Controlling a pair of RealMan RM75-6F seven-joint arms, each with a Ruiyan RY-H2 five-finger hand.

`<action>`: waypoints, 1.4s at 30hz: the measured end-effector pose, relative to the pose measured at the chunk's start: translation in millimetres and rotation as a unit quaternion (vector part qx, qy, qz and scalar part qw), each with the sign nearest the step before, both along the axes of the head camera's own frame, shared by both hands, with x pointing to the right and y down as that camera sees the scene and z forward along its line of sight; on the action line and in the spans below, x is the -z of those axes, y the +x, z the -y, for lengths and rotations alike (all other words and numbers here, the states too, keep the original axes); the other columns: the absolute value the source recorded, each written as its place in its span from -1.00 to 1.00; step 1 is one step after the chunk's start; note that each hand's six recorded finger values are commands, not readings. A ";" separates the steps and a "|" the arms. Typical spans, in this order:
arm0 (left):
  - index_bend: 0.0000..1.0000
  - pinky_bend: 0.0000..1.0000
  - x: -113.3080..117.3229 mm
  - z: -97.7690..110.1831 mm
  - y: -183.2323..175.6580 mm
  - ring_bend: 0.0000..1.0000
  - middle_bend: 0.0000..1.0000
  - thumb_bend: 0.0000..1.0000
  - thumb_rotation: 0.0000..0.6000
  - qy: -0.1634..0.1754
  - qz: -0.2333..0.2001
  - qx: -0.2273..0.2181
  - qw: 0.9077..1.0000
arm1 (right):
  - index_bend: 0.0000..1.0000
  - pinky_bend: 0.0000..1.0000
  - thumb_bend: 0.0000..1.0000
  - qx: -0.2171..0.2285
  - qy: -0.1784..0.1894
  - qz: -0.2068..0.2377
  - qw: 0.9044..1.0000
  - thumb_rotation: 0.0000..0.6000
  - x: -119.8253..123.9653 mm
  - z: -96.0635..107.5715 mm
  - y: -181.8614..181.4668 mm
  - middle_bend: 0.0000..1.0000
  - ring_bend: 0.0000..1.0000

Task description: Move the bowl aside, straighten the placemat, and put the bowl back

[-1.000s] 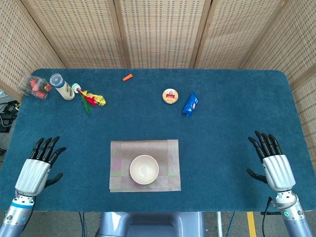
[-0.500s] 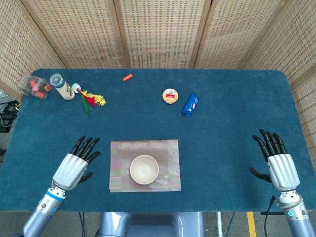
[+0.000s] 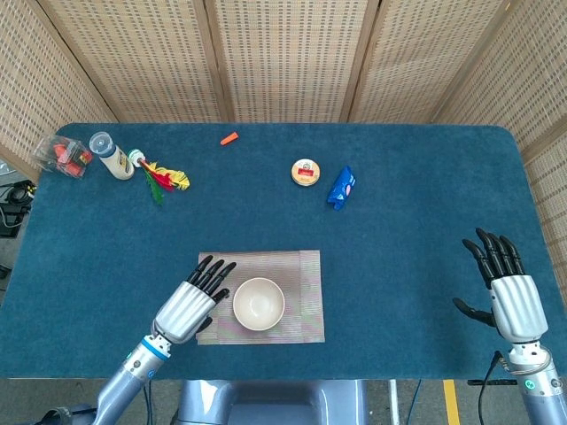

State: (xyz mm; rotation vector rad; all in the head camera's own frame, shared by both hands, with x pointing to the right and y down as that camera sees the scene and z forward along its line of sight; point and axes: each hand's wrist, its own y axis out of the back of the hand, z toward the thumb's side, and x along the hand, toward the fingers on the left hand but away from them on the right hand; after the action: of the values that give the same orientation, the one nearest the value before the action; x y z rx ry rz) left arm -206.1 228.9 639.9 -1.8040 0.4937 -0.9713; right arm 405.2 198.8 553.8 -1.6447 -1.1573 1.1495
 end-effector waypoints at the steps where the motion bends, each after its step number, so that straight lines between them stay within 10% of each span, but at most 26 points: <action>1: -0.18 -1.00 -2.7 -1.1 4.2 -1.00 -1.00 -0.65 1.00 -0.002 0.001 -0.002 1.000 | -0.71 -1.00 -0.74 -0.001 0.000 0.000 1.000 1.00 0.1 0.1 0.3 -1.00 -1.00; 18: -0.08 -1.00 -35.3 -10.4 42.4 -1.00 -1.00 -0.61 1.00 -0.019 0.017 -0.030 0.999 | -0.70 -1.00 -0.74 -0.002 0.002 0.007 1.000 1.00 1.7 0.9 0.8 -1.00 -1.00; 35: 0.02 -1.00 -46.7 -13.7 57.9 -1.00 -1.00 0.40 1.00 -0.029 0.022 -0.040 0.999 | -0.69 -1.00 -0.74 -0.007 0.008 0.020 1.000 1.00 5.9 2.8 4.2 -1.00 -1.00; 42: 0.06 -1.00 -45.5 -12.7 54.2 -1.00 -1.00 0.46 1.00 -0.029 0.024 -0.037 0.999 | -0.70 -1.00 -0.74 -0.007 0.009 0.024 1.000 1.00 6.6 2.6 4.1 -1.00 -1.00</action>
State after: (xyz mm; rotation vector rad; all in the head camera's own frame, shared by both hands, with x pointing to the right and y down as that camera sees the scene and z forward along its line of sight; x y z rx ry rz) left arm -152.0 241.6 685.4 -1.8329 0.3697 -0.9836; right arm 409.4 196.1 547.2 -1.6605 -1.2080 1.1117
